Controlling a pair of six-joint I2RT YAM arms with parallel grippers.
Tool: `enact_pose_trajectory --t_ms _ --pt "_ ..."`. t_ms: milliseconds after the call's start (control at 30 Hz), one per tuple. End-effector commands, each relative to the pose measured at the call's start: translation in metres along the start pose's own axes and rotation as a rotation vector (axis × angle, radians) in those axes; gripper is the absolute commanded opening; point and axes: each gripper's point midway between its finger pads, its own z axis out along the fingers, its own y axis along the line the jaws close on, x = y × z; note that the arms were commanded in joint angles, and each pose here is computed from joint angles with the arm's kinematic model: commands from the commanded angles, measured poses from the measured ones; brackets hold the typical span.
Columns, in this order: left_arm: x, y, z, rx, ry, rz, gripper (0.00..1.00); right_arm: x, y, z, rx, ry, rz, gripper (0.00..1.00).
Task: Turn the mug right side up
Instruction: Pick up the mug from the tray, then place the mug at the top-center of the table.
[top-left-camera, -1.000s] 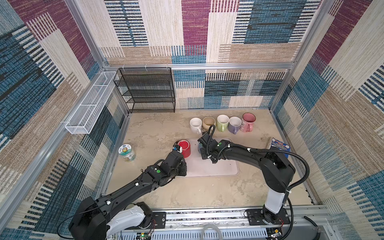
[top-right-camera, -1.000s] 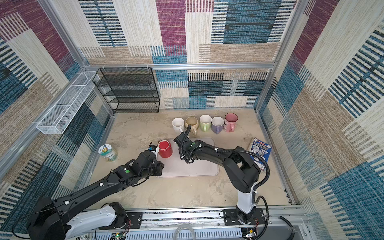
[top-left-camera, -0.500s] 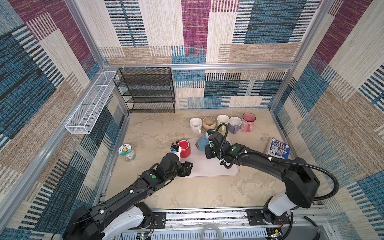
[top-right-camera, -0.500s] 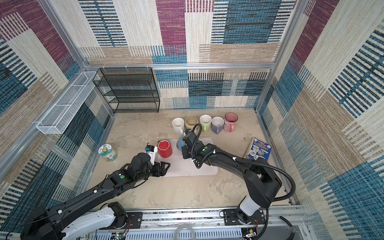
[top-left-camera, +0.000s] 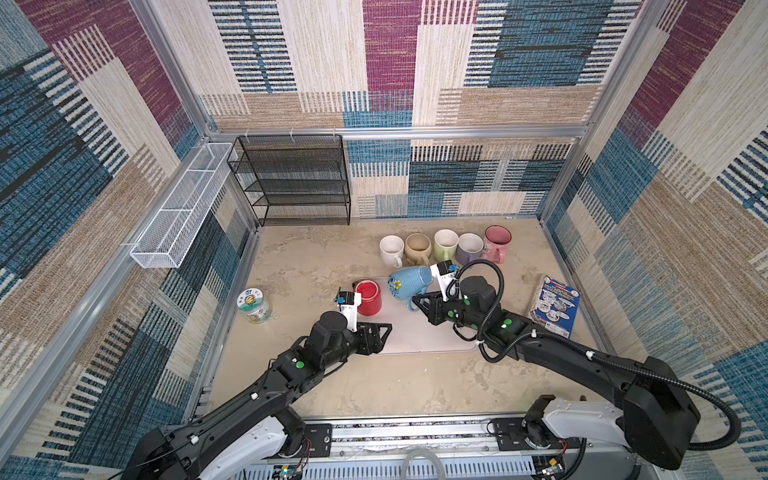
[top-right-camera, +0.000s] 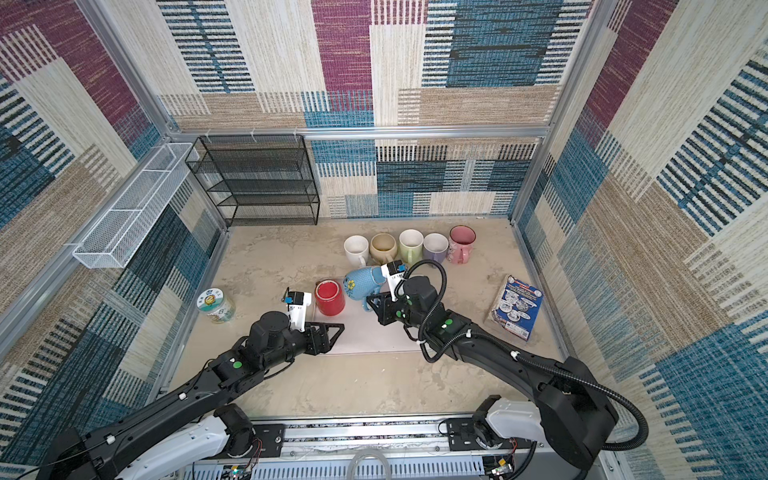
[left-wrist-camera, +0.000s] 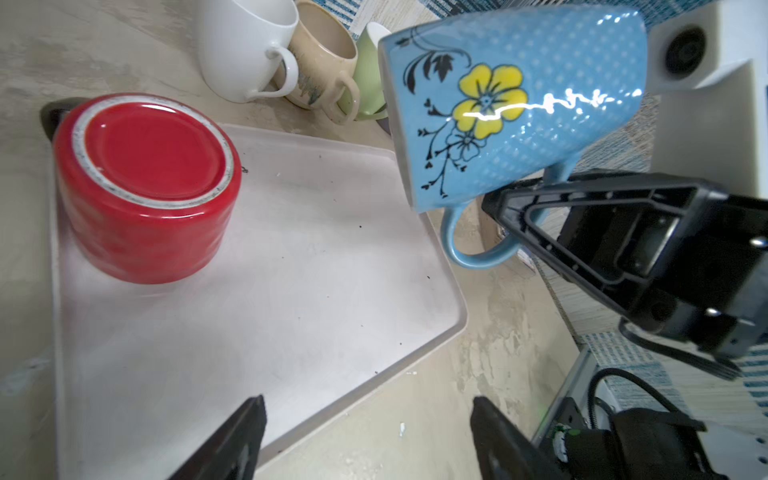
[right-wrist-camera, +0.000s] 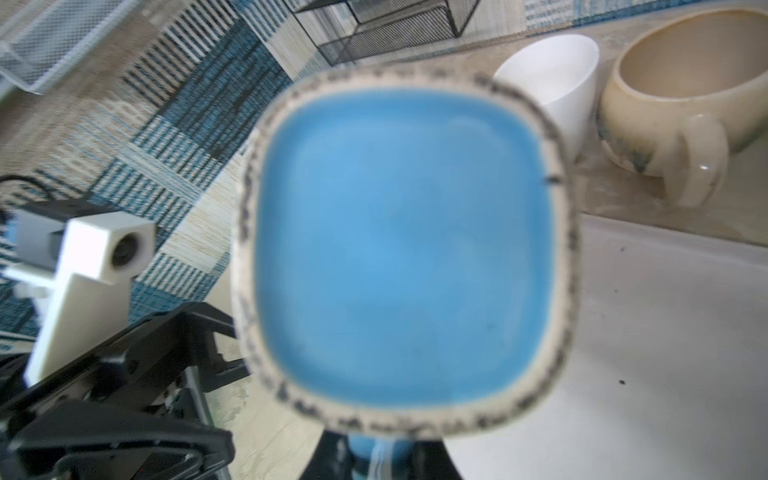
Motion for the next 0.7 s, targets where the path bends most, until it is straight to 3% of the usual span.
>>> enact_pose_trajectory --t_ms 0,333,667 --pt "-0.012 -0.018 -0.002 0.086 -0.044 -0.009 0.80 -0.039 0.044 -0.018 -0.217 -0.174 -0.018 0.00" --pt "-0.031 -0.063 -0.010 0.359 -0.142 -0.043 0.71 -0.048 0.066 -0.055 -0.381 -0.316 0.008 0.00" --pt "-0.054 -0.081 -0.004 0.502 -0.212 -0.097 0.62 -0.057 0.072 -0.075 -0.469 -0.388 0.033 0.00"
